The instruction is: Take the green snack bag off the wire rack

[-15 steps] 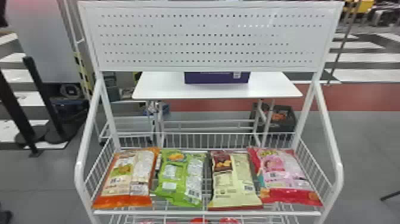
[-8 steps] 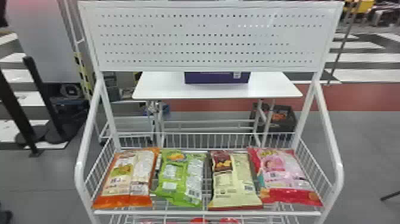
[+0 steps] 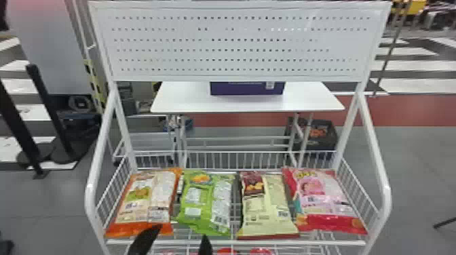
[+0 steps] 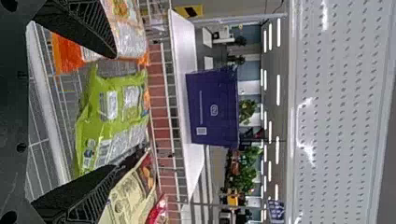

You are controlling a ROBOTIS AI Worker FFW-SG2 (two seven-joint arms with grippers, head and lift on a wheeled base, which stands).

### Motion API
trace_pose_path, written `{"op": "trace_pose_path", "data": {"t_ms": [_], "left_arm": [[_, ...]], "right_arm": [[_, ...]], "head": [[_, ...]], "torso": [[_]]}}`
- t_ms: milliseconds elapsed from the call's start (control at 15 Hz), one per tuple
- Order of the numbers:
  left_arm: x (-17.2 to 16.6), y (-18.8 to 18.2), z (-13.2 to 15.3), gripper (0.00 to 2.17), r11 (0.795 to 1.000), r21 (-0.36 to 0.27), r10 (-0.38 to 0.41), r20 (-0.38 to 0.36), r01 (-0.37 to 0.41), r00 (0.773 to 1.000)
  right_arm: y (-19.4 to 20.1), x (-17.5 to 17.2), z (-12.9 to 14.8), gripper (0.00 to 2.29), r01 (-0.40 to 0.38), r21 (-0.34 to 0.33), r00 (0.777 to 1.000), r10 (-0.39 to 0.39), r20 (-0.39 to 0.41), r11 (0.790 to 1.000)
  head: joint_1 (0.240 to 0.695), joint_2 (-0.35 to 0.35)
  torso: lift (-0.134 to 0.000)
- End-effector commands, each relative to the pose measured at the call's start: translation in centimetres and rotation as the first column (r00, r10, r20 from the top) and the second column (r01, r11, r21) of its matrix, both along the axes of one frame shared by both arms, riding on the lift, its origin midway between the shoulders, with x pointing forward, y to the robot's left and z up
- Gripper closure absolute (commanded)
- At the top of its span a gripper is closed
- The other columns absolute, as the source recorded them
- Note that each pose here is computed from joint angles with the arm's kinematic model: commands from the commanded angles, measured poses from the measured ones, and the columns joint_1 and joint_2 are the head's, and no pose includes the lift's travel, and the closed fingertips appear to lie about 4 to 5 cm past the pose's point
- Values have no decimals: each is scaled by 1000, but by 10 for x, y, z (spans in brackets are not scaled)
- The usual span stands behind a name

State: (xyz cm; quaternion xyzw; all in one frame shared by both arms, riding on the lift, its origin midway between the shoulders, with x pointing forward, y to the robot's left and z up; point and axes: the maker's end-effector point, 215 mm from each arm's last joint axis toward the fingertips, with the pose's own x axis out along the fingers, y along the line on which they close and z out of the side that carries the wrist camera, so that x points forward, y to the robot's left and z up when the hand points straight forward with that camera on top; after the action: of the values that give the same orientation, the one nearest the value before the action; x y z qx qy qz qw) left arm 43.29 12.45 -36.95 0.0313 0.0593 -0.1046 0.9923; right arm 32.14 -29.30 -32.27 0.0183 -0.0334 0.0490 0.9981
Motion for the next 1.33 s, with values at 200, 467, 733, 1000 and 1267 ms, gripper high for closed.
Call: {"op": "trace_pose_path", "data": {"t_ms": [200, 467, 733, 1000, 1267], "left_arm": [[73, -46, -34, 39, 997, 66, -43, -77, 48, 996], [108, -42, -57, 39, 991, 124, -27, -122, 43, 992], [119, -27, -71, 178, 988, 149, -7, -145, 29, 989], [114, -19, -78, 1436, 989, 144, 8, -163, 15, 987], [107, -23, -87, 1835, 989, 134, -35, -224, 66, 974]], "right_arm": [[0, -2, -3, 174, 3, -1, 1000, -3, -7, 1000], [-4, -2, -6, 174, 9, -5, 1000, -9, -11, 1000], [-8, -2, -7, 174, 15, -8, 1000, -16, -14, 1000], [-9, -1, -7, 174, 20, -7, 1000, -20, -12, 1000], [-11, -1, -8, 174, 22, -9, 1000, -23, -14, 1000]], "head": [[499, 0], [499, 0], [499, 0], [499, 0], [499, 0]], "torso": [[0], [0], [0], [0], [0]]}}
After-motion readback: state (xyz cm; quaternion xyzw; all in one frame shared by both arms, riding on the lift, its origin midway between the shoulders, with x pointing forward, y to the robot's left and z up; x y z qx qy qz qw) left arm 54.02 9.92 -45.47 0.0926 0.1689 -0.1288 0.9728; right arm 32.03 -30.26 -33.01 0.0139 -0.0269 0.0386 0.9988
